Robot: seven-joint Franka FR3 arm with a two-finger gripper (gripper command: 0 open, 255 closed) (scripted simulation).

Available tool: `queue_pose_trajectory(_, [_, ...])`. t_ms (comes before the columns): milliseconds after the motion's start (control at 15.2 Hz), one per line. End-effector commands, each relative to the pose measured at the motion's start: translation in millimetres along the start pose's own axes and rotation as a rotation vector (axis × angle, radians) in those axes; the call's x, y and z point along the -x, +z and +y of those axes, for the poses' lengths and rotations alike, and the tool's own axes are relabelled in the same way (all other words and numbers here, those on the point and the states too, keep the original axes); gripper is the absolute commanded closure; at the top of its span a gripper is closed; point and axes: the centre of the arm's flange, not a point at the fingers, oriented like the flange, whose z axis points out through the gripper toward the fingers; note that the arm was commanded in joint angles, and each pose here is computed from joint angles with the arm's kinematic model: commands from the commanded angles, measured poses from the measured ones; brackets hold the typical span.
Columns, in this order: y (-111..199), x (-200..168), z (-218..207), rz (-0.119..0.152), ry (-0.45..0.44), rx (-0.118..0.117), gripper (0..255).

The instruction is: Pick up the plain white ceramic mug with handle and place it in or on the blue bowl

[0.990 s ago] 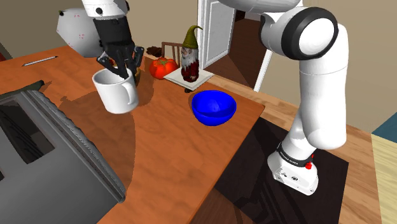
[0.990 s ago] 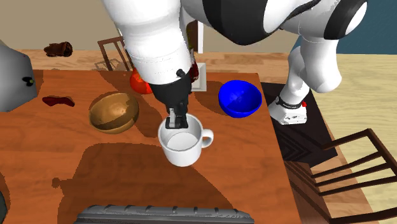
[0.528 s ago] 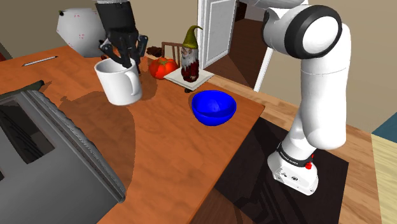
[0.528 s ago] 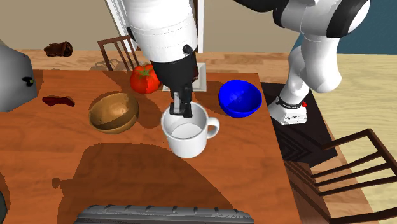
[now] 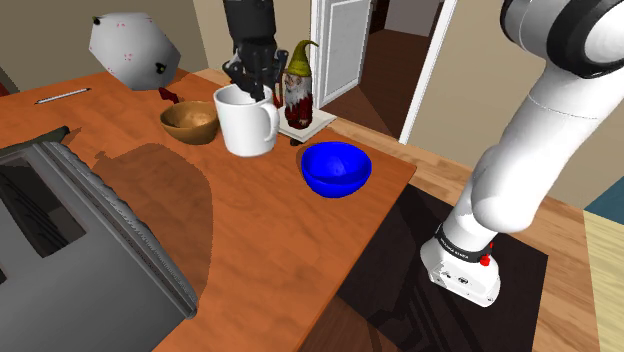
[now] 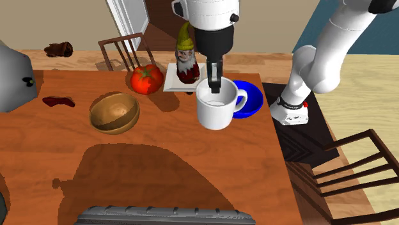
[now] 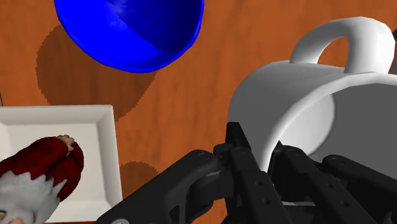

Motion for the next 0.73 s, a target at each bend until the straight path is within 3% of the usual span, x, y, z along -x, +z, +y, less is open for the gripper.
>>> queue_pose_trajectory(0, [-2, 15, 21, 0.0, 0.0, -0.001, 255])
queue_pose_trajectory(660, [-4, 96, 125, 0.0, 0.0, -0.001, 255])
